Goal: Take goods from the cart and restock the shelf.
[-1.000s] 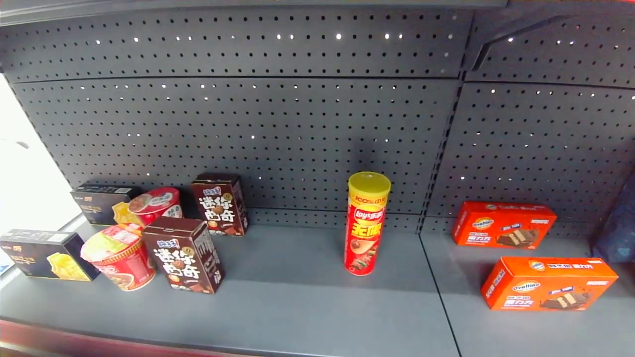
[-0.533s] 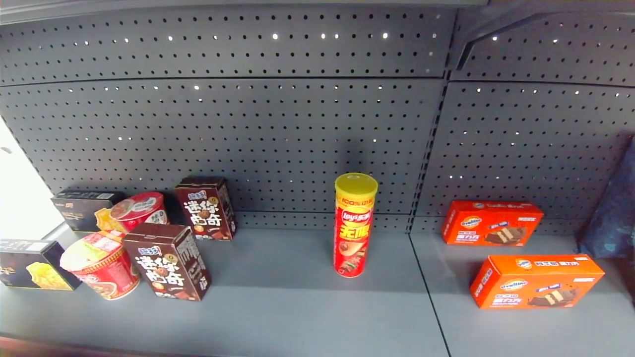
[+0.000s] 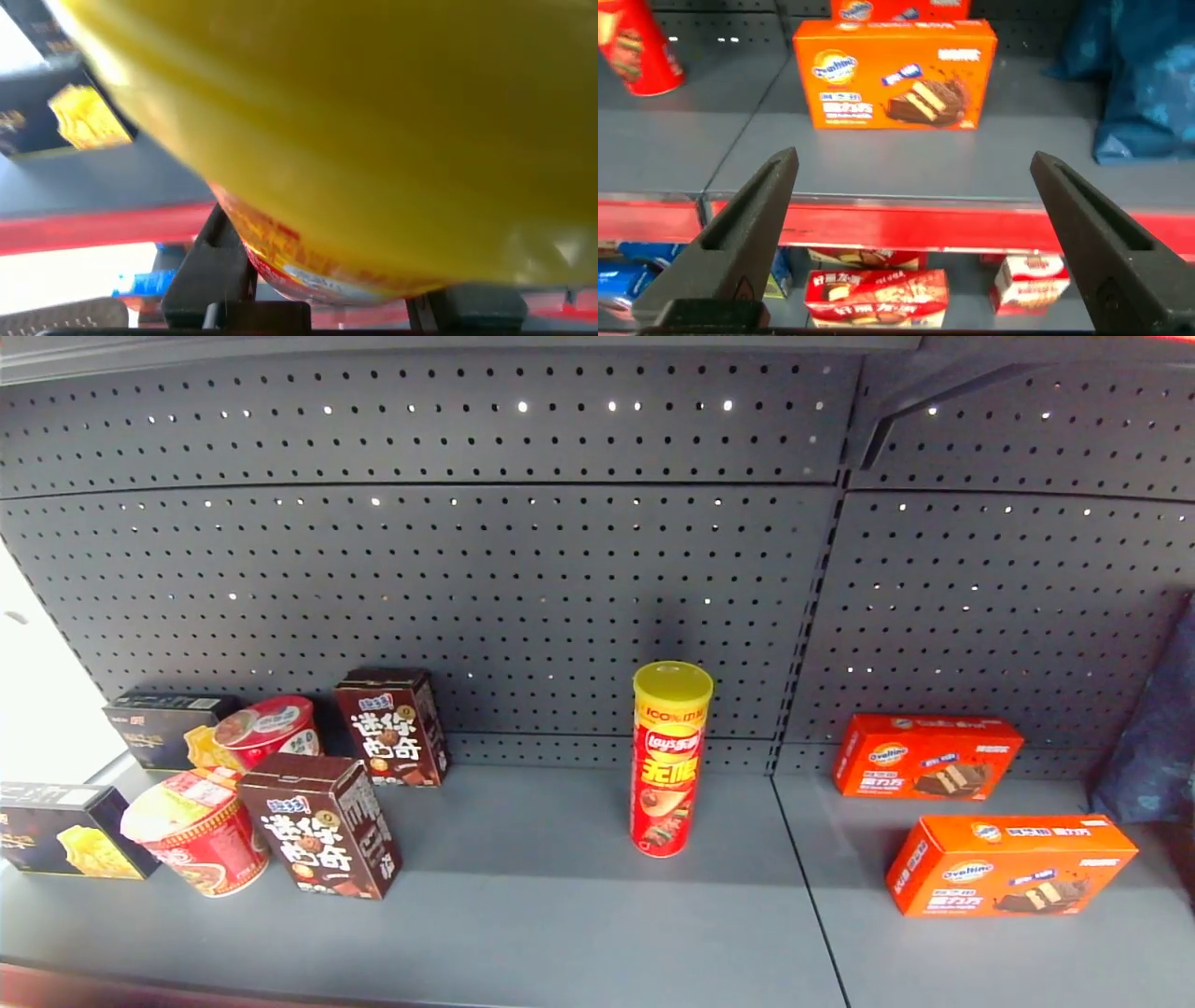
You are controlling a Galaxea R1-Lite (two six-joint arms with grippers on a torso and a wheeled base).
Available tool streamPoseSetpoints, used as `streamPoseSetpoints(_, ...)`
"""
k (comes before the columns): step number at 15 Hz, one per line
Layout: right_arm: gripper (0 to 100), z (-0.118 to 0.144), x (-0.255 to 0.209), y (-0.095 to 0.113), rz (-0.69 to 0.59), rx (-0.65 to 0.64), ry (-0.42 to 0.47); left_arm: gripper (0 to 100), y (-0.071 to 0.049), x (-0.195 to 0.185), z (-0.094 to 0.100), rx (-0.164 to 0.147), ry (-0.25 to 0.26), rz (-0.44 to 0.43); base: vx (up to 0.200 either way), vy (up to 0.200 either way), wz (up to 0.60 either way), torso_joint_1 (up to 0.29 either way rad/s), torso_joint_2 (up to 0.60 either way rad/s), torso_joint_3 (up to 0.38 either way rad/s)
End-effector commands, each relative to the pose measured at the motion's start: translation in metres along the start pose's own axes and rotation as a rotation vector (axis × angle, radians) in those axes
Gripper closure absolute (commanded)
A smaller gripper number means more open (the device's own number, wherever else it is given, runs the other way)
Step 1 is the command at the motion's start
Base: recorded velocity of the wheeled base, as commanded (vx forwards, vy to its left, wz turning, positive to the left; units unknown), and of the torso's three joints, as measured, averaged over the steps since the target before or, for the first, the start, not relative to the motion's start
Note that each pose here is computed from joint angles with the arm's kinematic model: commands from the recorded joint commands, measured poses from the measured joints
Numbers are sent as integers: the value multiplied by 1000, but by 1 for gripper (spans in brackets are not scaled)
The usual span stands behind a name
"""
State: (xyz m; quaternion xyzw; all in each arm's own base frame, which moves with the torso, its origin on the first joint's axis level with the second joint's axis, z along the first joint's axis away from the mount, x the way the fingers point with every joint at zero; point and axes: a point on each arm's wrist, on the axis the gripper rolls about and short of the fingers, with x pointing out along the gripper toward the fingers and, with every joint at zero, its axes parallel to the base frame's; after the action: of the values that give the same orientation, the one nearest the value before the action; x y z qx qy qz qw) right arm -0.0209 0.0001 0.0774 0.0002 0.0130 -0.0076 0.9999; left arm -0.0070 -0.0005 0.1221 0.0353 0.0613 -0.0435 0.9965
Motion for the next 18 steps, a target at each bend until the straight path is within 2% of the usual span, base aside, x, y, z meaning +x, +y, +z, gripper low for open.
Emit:
streamPoseSetpoints(1, 0, 107, 16, 2, 120, 24, -15, 100, 1, -7, 12, 1, -66, 8, 0, 0, 0, 0, 0, 0)
streamPoseSetpoints(2, 0, 123, 33, 4, 213, 4, 32, 100, 1, -8, 12, 2, -62, 10, 0, 0, 0, 0, 0, 0)
streamPoseSetpoints(4, 0, 131, 51, 13, 427, -84, 65, 100, 1, -8, 11, 11, -57, 35, 0, 0, 0, 0, 0, 0)
streamPoseSetpoints(5, 0, 135, 54, 16, 491, -91, 65, 100, 1, -7, 9, 9, -49, 45, 0, 0, 0, 0, 0, 0)
streamPoseSetpoints(6, 0, 147, 68, 29, 620, -83, 99, 100, 1, -6, 5, 5, -30, 47, 0, 0, 0, 0, 0, 0)
streamPoseSetpoints(7, 0, 156, 80, 40, 693, -61, 137, 100, 1, -6, 5, 6, -31, 42, 0, 0, 0, 0, 0, 0)
streamPoseSetpoints(8, 0, 159, 84, 45, 713, -59, 149, 100, 1, -6, 5, 6, -31, 38, 0, 0, 0, 0, 0, 0)
streamPoseSetpoints(9, 0, 162, 100, 59, 752, -66, 183, 100, 1, -5, 2, 6, -21, 31, 0, 0, 0, 0, 0, 0)
streamPoseSetpoints(11, 0, 156, 138, 89, 783, -82, 254, 100, 0, -5, 4, 11, -27, 7, 0, 0, 0, 0, 0, 0)
streamPoseSetpoints(13, 0, 144, 183, 120, 879, -69, 239, 100, 0, -5, 4, 7, -28, -7, 0, 0, 0, 0, 0, 0)
streamPoseSetpoints(16, 0, 124, 229, 144, 956, -62, 211, 100, 0, -5, 4, 7, -27, -9, 0, 0, 0, 0, 0, 0)
streamPoseSetpoints(18, 0, 108, 259, 148, 1031, -79, 218, 100, 0, -5, 3, 7, -28, -7, 0, 0, 0, 0, 0, 0)
